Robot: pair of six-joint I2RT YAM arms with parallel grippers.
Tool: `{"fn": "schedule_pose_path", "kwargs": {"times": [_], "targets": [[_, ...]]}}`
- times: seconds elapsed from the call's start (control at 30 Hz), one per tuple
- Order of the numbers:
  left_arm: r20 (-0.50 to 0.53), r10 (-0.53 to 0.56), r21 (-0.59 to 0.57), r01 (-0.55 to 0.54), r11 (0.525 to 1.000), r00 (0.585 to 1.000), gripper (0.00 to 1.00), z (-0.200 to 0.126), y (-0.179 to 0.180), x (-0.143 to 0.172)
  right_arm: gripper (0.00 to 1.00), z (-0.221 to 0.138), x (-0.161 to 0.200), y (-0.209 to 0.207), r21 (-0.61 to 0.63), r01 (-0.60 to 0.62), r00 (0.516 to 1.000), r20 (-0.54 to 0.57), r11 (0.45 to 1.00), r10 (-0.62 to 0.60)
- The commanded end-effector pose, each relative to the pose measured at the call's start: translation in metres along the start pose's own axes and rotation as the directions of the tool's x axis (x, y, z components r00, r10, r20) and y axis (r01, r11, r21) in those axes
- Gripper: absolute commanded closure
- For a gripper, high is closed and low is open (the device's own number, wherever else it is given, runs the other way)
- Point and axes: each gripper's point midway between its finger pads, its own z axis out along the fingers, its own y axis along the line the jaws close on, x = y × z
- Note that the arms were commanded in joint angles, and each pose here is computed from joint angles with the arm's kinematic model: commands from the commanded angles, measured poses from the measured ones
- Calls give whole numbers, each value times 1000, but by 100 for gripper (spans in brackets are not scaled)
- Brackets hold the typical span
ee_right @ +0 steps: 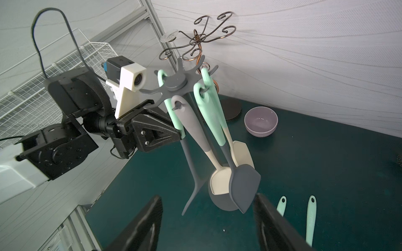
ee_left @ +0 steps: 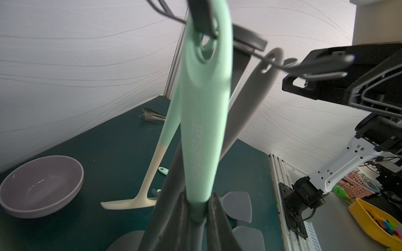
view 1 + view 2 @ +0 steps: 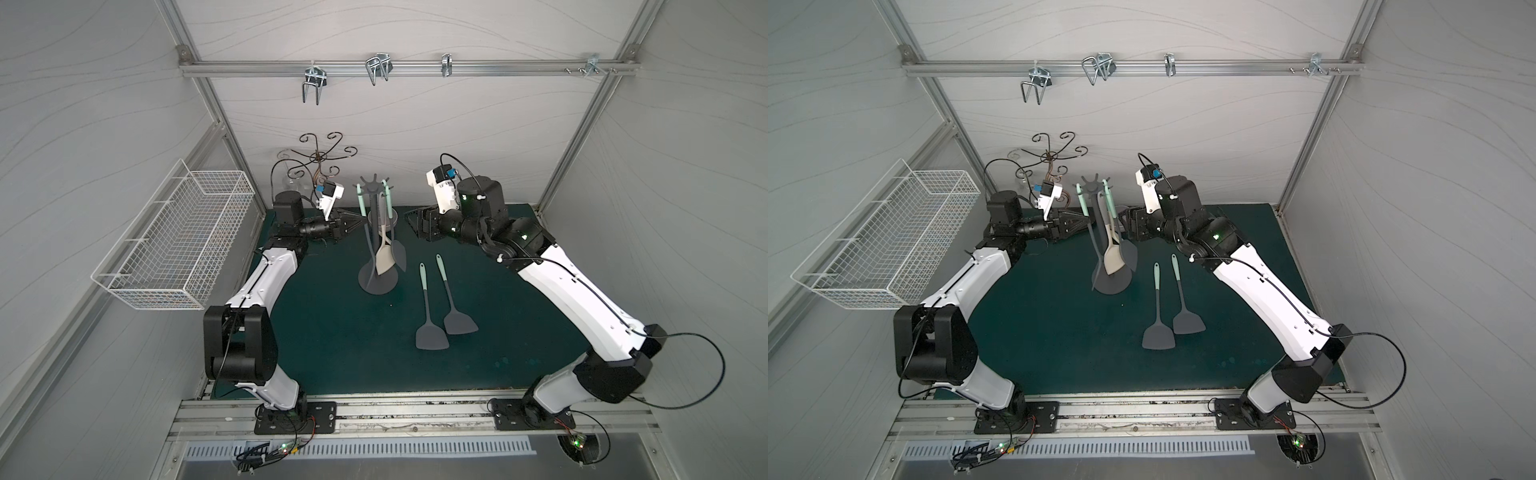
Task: Take the spatula off the kitchen utensil rack
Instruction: Take off the spatula from the rack.
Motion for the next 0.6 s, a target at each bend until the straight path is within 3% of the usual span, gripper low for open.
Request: {"fn": "schedule_pose_path", "kwargs": {"times": [0.0, 0.37, 0.57], "targets": [[7, 139, -28, -139, 990, 990, 100, -8, -21, -23, 32, -17, -13, 2, -13, 2, 999, 53, 1000, -1], [-64, 256, -163, -264, 951, 964, 100, -24, -32, -23, 32, -26, -15, 2, -12, -1, 998, 59, 1000, 2], [-119, 265, -201, -285, 937, 957, 100, -29, -28, -16, 31, -28, -17, 3, -18, -1, 998, 58, 1000, 3]]}}
